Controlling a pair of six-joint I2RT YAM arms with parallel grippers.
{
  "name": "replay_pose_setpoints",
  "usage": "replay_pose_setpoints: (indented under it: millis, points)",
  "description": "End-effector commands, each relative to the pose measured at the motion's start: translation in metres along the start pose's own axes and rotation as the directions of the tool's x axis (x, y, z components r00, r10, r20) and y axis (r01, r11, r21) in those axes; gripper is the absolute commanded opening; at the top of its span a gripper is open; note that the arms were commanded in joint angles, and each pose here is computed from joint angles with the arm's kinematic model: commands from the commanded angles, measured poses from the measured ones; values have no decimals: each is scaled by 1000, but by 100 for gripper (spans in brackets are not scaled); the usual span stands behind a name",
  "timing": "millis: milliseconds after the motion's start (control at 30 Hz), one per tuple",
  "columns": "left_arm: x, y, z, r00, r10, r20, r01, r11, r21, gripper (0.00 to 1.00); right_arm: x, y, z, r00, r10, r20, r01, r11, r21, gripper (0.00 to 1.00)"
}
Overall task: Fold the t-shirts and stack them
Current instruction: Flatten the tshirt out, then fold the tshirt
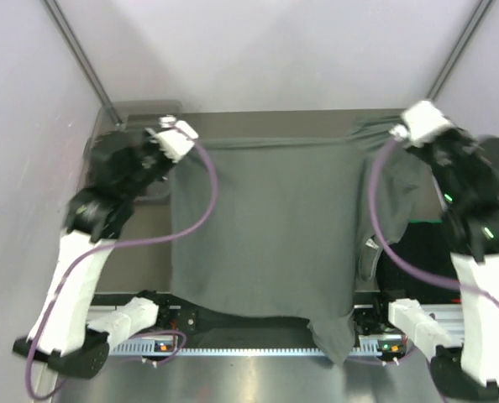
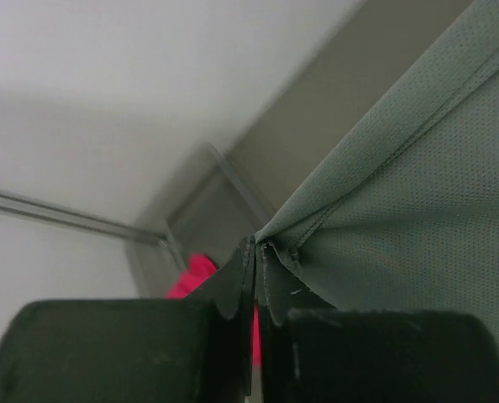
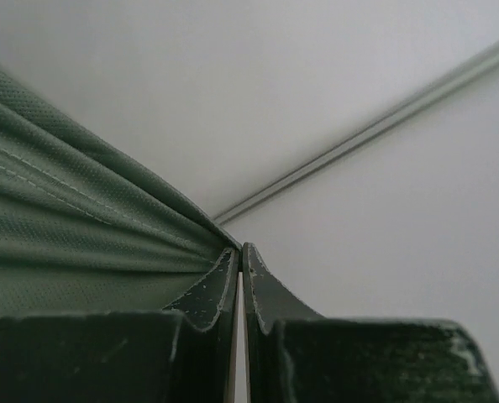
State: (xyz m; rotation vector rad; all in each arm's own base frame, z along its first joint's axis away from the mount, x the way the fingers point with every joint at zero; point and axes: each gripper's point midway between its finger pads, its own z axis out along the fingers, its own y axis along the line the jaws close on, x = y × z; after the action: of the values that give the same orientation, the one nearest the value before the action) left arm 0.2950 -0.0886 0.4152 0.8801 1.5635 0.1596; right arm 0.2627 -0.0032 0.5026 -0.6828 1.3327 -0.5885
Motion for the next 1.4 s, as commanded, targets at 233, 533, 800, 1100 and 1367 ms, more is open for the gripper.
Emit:
replay_pose_setpoints:
  millis: [233,533,800,1100,1367]
  points:
    - [188,-74,171,921,55,-385,-8,993,122,7,200,196,126,903,-104,-417,-78,915,-396,0]
    - [258,-84,297,858,-2,-514,56,994,89,4,268,242,244,841,-27,-540,-194,917,-348,0]
    - [285,-71,362,862,-60,-504,44,998,-44,5,313,278,315,807,66,-587,-272,924,-269,0]
    - [278,-36,423,931,-58,-360,-29,973,-230,6,335,288,354,808,110,-578,-275,939,-205,0]
    - [253,-19,444,965,-28,-262,-43,964,-261,9,324,269,369,844,96,-527,-221,959,-179,0]
